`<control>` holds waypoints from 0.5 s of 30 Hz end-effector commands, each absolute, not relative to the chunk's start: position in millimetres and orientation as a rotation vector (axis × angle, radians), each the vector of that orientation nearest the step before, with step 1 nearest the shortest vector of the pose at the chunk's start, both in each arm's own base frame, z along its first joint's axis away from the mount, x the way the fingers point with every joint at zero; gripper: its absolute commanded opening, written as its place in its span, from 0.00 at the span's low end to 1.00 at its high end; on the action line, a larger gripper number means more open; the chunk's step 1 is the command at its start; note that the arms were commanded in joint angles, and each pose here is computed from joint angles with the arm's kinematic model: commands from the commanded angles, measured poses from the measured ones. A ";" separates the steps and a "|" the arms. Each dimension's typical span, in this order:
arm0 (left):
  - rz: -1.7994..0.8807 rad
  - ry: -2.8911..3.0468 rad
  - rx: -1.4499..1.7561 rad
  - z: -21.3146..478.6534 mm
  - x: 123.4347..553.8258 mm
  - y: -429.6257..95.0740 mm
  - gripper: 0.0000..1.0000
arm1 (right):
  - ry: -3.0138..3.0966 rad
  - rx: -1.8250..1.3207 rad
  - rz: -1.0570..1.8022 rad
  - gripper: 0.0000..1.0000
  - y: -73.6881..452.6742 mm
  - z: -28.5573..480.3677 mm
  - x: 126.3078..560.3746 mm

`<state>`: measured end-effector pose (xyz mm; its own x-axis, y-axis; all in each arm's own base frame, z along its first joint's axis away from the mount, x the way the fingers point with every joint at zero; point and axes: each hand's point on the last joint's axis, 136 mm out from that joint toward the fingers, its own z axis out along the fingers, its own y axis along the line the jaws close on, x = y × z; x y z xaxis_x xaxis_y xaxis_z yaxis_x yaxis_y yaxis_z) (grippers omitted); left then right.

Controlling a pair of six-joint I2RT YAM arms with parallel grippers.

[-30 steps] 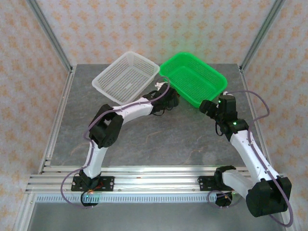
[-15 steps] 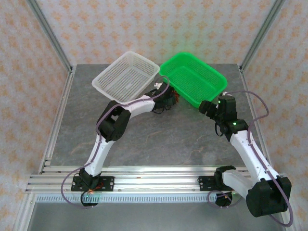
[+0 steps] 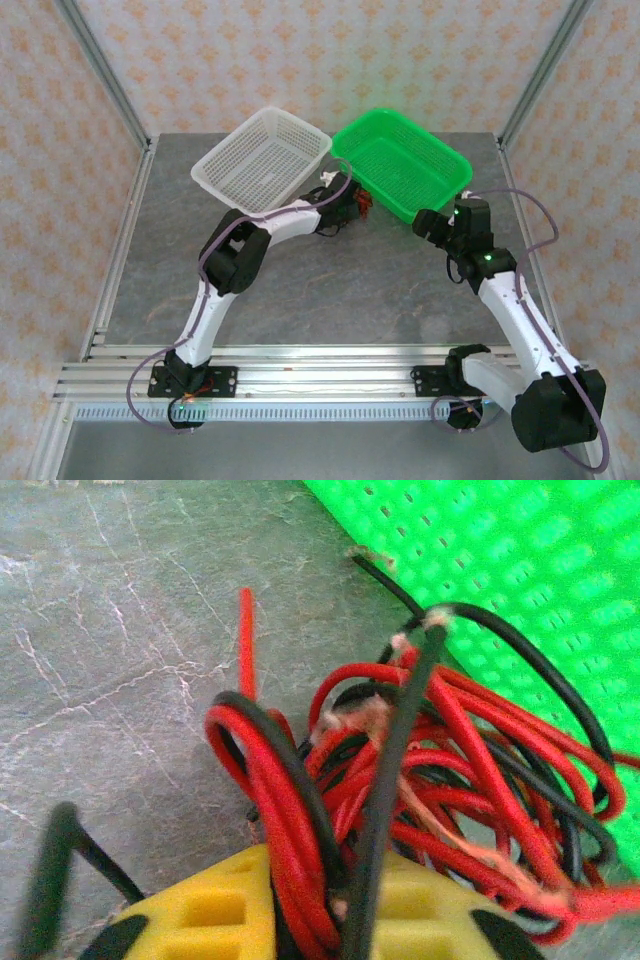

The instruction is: Untangle the cables

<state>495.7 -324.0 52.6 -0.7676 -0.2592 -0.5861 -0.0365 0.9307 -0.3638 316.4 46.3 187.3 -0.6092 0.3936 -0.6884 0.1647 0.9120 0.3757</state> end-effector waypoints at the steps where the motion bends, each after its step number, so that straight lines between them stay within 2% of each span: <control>1: -0.486 2.400 -0.168 80.5 485.3 -318.8 0.03 | 2.217 0.277 0.444 0.85 65.3 195.4 311.8; 6: -0.585 2.435 -0.088 95.8 453.7 -317.9 0.00 | 2.218 0.087 0.559 0.85 103.6 197.5 304.2; 15: -0.776 2.477 -0.011 111.4 392.7 -309.7 0.00 | 2.307 -0.148 0.612 0.85 172.4 161.4 293.8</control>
